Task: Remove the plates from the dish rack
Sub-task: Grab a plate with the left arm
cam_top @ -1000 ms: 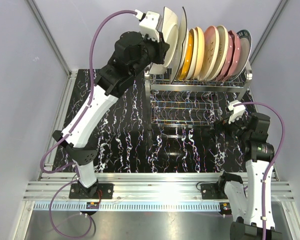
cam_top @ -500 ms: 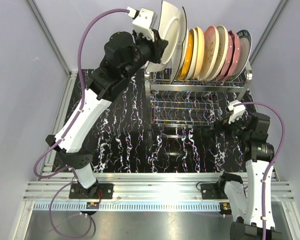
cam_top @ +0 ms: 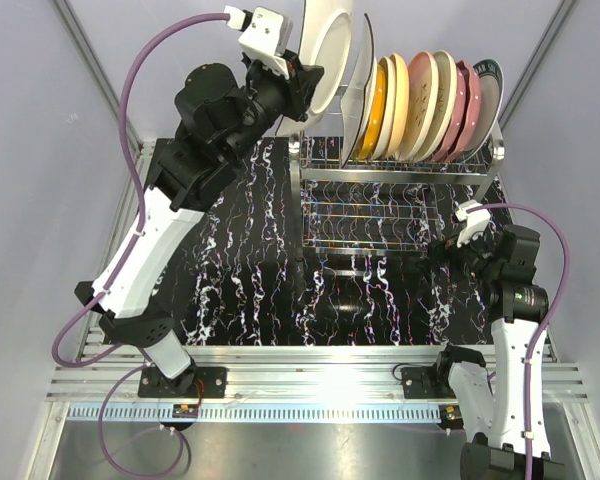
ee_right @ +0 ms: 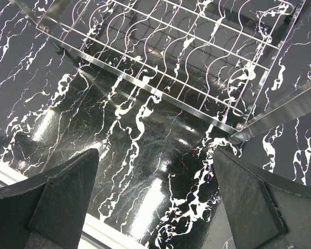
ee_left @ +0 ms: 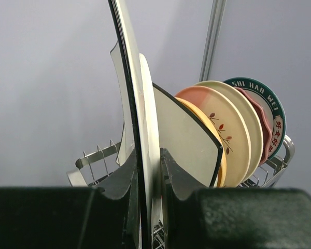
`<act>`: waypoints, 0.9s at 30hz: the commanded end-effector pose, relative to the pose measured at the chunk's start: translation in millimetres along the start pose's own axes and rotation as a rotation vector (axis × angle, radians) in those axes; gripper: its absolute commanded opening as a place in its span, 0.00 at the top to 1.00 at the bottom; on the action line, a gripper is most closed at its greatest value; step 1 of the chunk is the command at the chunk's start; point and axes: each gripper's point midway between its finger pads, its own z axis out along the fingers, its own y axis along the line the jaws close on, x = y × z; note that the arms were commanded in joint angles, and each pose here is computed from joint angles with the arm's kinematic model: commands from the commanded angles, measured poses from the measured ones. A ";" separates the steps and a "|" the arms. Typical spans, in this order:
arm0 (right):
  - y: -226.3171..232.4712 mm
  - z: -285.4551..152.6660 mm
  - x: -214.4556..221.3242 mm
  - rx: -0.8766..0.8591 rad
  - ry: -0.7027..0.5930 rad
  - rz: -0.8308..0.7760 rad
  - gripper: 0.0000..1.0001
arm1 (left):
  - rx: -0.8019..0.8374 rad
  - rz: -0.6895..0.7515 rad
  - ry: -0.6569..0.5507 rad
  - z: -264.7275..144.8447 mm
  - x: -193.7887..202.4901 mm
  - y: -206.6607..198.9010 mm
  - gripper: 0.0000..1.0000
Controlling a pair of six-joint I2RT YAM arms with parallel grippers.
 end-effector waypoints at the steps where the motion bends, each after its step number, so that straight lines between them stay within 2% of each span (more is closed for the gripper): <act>1: -4.6 1.7 -6.0 0.014 -0.022 -0.012 0.00 | -0.002 0.010 -0.431 -55.0 -141.0 3.5 1.00; 14: -4.6 1.7 -5.7 0.014 -0.020 -0.012 0.00 | -0.071 0.100 -0.474 -86.2 -165.4 18.7 1.00; 27: -4.8 1.5 -5.8 0.014 -0.021 -0.012 0.00 | -0.334 0.323 -0.395 -105.2 -140.4 67.5 1.00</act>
